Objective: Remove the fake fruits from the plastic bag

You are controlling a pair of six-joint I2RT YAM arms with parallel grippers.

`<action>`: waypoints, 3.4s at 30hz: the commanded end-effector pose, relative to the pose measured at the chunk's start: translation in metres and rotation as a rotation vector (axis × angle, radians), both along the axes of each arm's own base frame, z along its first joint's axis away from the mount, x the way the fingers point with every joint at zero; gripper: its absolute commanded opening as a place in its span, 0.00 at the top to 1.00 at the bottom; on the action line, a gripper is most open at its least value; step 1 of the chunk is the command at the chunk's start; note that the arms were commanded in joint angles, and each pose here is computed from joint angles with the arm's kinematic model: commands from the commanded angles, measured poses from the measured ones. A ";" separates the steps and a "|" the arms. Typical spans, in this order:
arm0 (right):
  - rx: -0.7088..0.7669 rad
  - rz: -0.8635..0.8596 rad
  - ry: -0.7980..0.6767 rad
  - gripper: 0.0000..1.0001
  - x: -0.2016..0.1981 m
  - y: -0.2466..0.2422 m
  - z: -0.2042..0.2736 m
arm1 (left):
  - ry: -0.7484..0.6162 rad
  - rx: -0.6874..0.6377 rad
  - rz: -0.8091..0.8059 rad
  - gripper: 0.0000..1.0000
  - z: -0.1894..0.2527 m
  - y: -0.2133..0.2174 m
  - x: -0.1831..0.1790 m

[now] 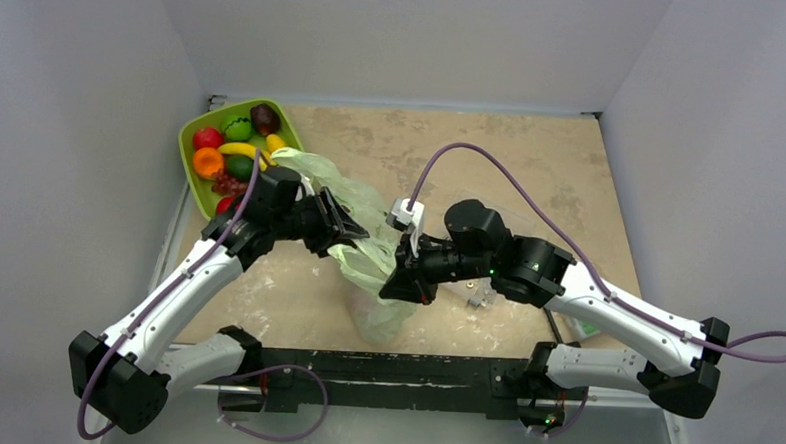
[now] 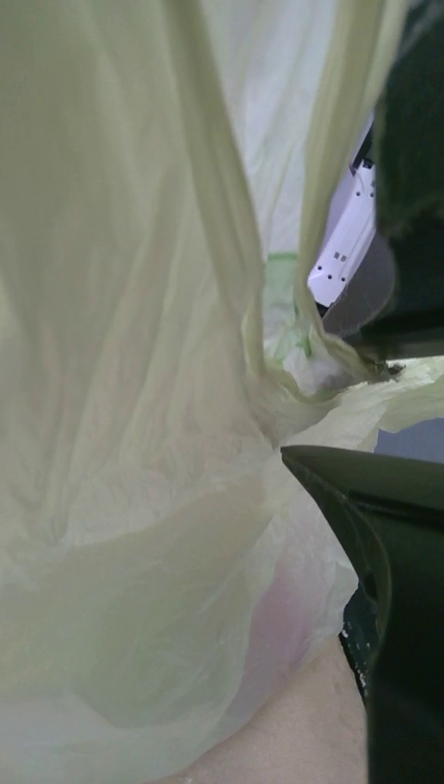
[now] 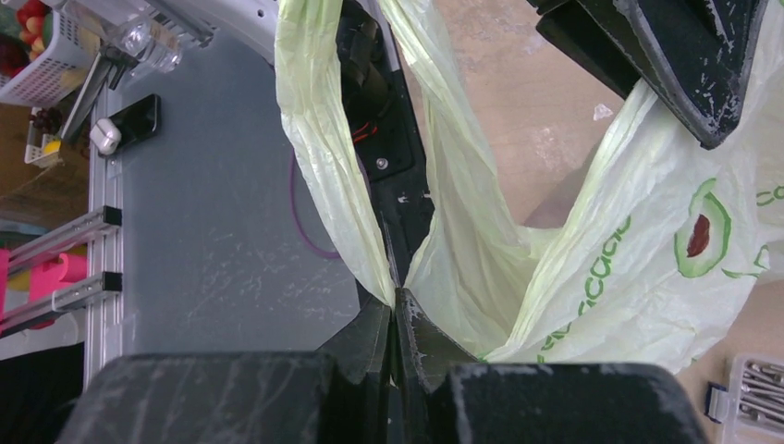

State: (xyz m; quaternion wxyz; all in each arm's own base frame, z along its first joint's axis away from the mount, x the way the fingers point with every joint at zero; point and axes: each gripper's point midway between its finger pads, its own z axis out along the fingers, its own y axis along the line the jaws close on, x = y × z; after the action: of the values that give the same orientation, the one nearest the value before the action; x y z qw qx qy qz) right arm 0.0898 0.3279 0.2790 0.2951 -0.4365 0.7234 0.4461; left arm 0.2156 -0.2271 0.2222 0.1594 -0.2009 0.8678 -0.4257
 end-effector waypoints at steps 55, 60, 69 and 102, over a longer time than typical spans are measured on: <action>-0.050 -0.162 0.136 0.95 0.059 0.039 -0.028 | -0.068 0.043 -0.144 0.88 0.044 0.004 -0.014; -0.001 -0.211 0.136 1.00 0.069 0.047 -0.015 | -0.082 0.065 -0.179 0.46 0.043 0.013 -0.033; 0.016 -0.231 0.120 1.00 0.073 0.046 -0.008 | -0.178 0.189 -0.112 0.29 0.040 0.055 -0.064; 0.085 -0.590 0.002 1.00 0.197 0.018 0.075 | -0.156 0.518 0.038 1.00 0.019 0.111 -0.028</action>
State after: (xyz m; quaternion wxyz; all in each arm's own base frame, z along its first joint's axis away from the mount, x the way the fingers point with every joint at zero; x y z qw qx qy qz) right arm 0.2312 0.3680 0.3173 0.3761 -0.2576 0.7963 0.3976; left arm 0.1857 -0.1348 0.2128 0.2143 -0.1536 0.9393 -0.2196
